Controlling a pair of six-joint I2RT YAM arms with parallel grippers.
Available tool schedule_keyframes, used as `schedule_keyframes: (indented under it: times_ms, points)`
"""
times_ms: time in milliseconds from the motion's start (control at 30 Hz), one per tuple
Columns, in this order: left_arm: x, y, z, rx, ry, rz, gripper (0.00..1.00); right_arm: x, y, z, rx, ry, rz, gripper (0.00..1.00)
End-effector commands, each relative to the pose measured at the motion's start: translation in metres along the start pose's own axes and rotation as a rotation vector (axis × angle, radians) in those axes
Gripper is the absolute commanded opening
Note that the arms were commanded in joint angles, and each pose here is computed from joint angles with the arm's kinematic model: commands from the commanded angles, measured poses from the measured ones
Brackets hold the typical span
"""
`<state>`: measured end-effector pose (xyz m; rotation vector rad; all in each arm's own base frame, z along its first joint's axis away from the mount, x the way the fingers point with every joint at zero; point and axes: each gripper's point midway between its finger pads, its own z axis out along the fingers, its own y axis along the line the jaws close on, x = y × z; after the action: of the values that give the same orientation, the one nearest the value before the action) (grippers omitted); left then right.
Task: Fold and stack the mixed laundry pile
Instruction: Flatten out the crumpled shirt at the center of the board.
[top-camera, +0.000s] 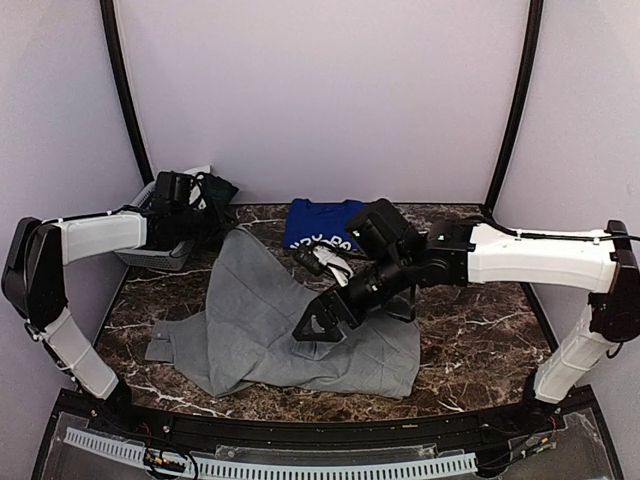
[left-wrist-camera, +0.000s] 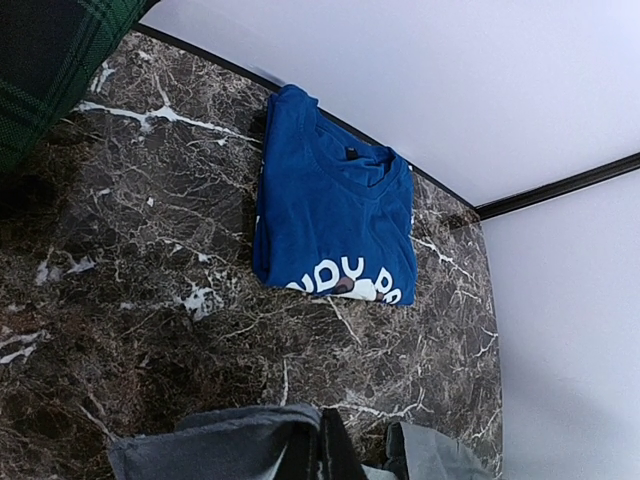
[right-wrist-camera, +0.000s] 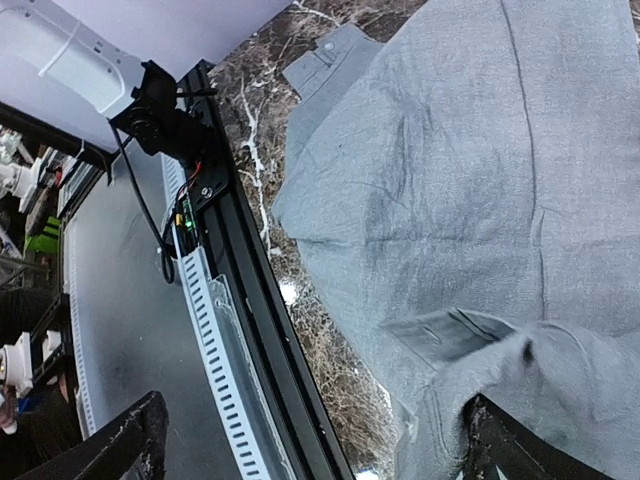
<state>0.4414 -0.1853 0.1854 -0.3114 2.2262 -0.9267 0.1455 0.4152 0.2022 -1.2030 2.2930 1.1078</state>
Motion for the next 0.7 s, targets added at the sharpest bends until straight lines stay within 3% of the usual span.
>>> schedule_keyframes:
  times_ms: [0,100,267,467,667]
  points:
    - [-0.013,-0.007,-0.004,0.029,-0.033,0.016,0.00,0.010,-0.048,-0.008,0.300,0.050,0.012,0.99]
    - [-0.013,-0.005,-0.005,0.018,-0.035,0.030,0.00,0.034,-0.053,0.006,0.337,0.143,0.001,0.99]
    - [-0.015,-0.003,-0.002,0.005,-0.032,0.039,0.00,0.047,0.011,0.062,0.197,0.226,-0.209,0.99]
    - [-0.014,0.000,0.000,-0.011,-0.022,0.045,0.00,-0.017,0.066,0.088,0.122,0.133,-0.363,0.99]
    - [-0.013,0.009,-0.001,-0.042,0.004,0.052,0.00,-0.055,0.075,0.081,0.175,0.077,-0.441,0.99]
